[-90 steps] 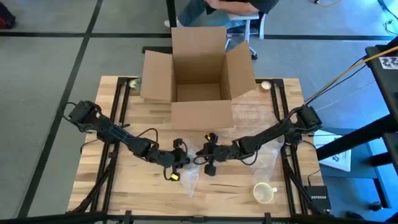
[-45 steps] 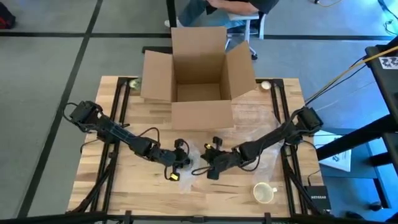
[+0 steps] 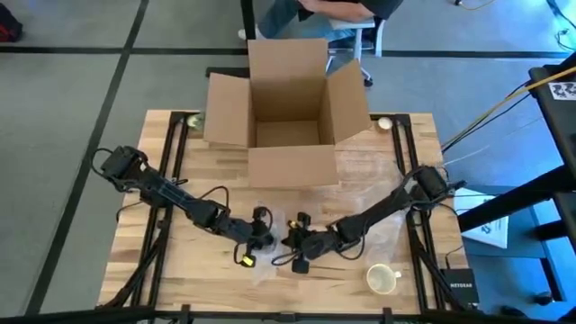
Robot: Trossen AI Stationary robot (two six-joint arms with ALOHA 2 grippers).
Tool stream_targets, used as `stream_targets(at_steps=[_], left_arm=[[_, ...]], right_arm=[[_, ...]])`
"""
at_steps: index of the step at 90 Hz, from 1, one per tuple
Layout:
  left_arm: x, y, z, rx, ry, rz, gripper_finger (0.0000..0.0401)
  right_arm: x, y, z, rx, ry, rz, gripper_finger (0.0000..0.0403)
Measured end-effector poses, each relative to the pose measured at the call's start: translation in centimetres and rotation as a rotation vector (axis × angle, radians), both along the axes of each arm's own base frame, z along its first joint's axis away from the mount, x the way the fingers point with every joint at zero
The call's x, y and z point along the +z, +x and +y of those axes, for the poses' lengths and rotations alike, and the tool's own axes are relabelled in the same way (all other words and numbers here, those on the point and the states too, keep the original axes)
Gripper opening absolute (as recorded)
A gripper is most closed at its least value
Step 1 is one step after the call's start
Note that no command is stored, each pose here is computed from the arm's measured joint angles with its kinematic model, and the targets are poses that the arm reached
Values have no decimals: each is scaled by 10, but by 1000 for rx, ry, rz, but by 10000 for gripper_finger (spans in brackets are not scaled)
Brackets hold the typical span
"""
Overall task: Wrap mug
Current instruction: Wrap the red mug with the bubble wrap
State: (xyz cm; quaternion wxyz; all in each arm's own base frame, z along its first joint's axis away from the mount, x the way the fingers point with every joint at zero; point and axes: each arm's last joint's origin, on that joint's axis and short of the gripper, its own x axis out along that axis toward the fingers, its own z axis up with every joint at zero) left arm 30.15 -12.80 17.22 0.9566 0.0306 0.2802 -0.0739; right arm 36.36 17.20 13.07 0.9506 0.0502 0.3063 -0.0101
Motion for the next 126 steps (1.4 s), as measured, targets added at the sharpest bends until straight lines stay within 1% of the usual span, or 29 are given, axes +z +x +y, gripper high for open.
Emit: stream_targets(at_steps=[5,12,16,24,34,41,47,53,59,70,80,92,102,108,126], left_arm=[[0,0,-1,-17,-5,-2,0],[1,1,-1,-22,-21,-10,0],[2,2,0,-21,-24,-13,0],[2,2,0,-22,-26,-20,0],[2,1,-2,-31,-26,-19,0],[2,1,-3,-36,-29,-16,0],[2,0,-4,-38,-30,-15,0],[2,0,-4,-33,-28,-16,0],[1,0,-4,-33,-36,-13,0],[1,0,-5,-36,-46,-8,0],[1,0,-4,-26,-44,-9,0],[1,0,-4,-19,-39,-12,0],[1,0,-3,-4,-31,-16,0],[1,0,-3,0,-26,-9,0],[1,0,-3,8,-29,-16,0]], right_arm=[[-2,4,6,22,-2,15,0],[-4,4,6,36,-37,110,0],[-4,1,4,28,-82,185,0],[0,-3,-5,-31,-211,313,0],[15,4,-22,-99,-322,349,0],[20,12,-32,-126,-346,337,0],[26,20,-37,-112,-347,309,0],[36,28,-33,-52,-334,255,0],[42,27,-25,-11,-355,254,0],[56,26,-9,9,-398,227,0],[76,27,5,24,-393,176,0],[91,29,16,51,-367,129,0],[87,31,19,93,-319,133,0],[76,34,21,105,-315,152,0],[71,35,21,114,-316,172,0]])
